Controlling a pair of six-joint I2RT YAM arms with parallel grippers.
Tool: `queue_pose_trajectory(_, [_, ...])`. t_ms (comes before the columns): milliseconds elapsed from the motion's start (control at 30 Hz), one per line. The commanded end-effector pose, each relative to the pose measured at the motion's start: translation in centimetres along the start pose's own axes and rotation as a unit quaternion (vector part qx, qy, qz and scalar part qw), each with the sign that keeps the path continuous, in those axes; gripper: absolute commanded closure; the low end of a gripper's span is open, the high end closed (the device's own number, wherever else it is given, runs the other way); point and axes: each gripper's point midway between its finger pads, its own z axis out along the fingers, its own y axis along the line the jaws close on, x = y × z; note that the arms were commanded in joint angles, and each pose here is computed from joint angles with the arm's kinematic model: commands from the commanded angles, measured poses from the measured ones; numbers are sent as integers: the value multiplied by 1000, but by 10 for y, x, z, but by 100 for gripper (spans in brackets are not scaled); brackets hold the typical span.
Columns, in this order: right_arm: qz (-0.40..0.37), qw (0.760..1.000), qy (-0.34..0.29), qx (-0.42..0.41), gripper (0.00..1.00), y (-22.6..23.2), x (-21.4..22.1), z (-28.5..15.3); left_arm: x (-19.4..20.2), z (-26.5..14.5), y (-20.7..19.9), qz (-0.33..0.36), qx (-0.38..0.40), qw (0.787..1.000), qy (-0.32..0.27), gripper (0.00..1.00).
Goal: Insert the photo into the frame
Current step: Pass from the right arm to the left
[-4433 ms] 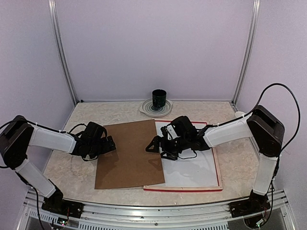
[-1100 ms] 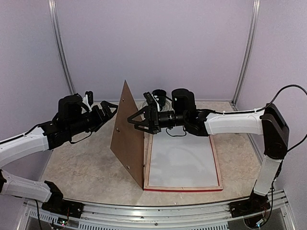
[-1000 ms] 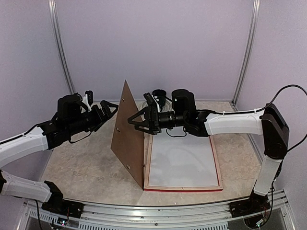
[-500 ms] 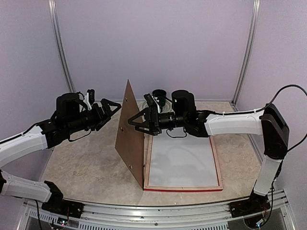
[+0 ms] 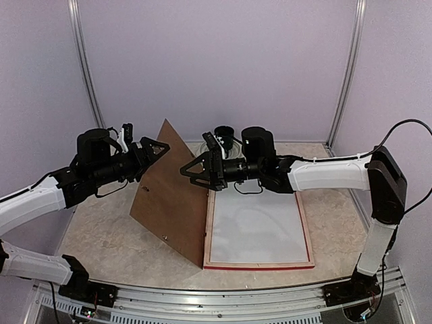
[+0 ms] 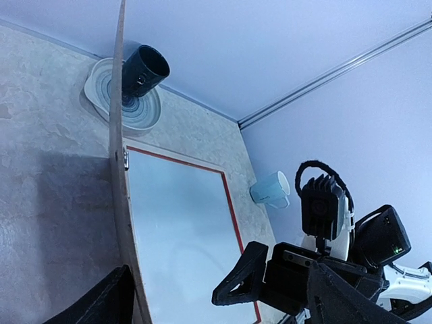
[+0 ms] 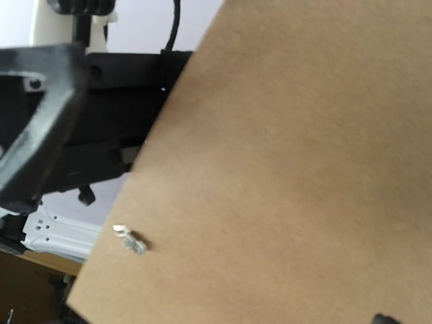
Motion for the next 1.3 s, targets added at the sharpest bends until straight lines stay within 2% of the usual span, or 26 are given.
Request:
queue_pose_trajectory(0, [-3,1000,3,0,1,-2,3,2,-7,-5,-12,9,12,1000,-1,17])
queue_pose_trajectory(233, [-2,1000,4,4,1,-4,4,2,-5,-12,7,22,-33,999,12,34])
queue_pose_trajectory(533, [1,1000,9,17,1,-12,9,1,9,-16,41,17,-71,995,68,60])
queue_pose_trajectory(633, [3,1000,10,21,1,-14,11,0,9,-20,51,13,-83,994,73,71])
queue_pose_trajectory(833, [2,999,11,32,1,-18,13,-5,3,-28,64,6,-101,992,70,99])
queue_pose_trajectory(1100, [9,998,1,54,1,-32,12,-24,-8,-41,86,-14,-129,991,42,100])
queue_pose_trajectory(1267, [19,996,-18,82,1,-49,8,-51,-21,-56,92,-23,-128,991,2,100])
